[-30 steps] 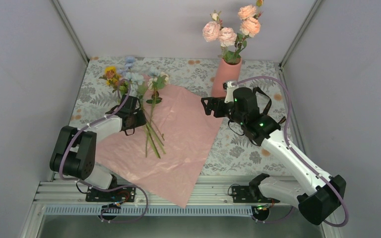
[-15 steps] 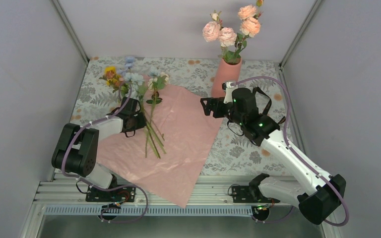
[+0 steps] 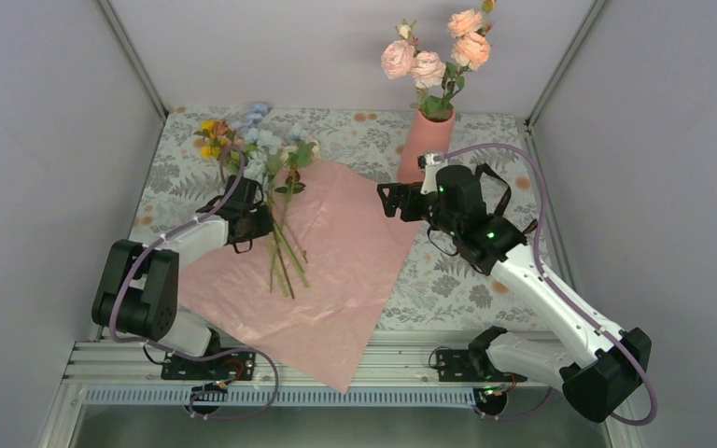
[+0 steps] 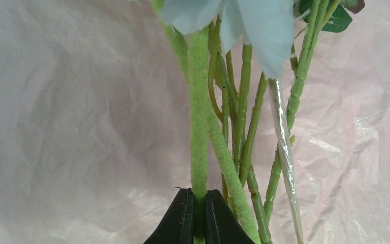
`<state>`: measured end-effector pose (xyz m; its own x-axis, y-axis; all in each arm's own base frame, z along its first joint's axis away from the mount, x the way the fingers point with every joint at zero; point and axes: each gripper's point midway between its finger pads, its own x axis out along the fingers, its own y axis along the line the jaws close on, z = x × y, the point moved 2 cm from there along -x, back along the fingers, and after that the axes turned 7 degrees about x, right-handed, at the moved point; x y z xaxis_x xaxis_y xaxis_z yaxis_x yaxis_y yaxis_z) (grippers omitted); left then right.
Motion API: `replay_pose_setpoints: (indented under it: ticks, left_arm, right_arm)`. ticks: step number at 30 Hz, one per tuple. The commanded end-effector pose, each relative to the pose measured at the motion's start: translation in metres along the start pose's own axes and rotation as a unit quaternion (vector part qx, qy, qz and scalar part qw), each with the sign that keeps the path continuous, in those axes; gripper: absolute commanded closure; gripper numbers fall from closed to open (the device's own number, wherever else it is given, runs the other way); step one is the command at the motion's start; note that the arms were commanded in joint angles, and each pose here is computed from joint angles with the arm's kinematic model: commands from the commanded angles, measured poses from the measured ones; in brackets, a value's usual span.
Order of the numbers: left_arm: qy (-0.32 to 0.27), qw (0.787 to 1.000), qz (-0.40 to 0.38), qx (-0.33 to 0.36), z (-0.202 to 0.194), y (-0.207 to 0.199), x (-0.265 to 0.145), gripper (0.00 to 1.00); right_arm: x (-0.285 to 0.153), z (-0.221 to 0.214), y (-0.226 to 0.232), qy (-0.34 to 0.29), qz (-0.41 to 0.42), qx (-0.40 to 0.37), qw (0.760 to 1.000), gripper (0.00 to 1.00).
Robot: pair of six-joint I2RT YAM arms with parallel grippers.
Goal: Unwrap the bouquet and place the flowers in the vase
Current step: Pick up the fake flower from the wrapping paper.
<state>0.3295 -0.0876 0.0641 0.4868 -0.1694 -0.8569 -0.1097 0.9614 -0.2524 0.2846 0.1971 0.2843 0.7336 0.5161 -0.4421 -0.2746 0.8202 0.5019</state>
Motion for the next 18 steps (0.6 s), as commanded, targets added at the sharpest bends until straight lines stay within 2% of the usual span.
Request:
replay_pose_setpoints:
  ticks: [1,18]
  left_arm:
    - [-0.038,0.999,0.009,0.009,0.022,-0.002,-0.020,0.98]
    - [-0.061,0.998,0.014,0.032,0.043,-0.010,-0.057,0.98]
  right_arm:
    - [-0.004,0.013,0.009,-0.018,0.004,-0.005,1.000,0.04]
    - [-0.010,0.016,0.013,-0.022,0.006,-0.005,1.000,0.04]
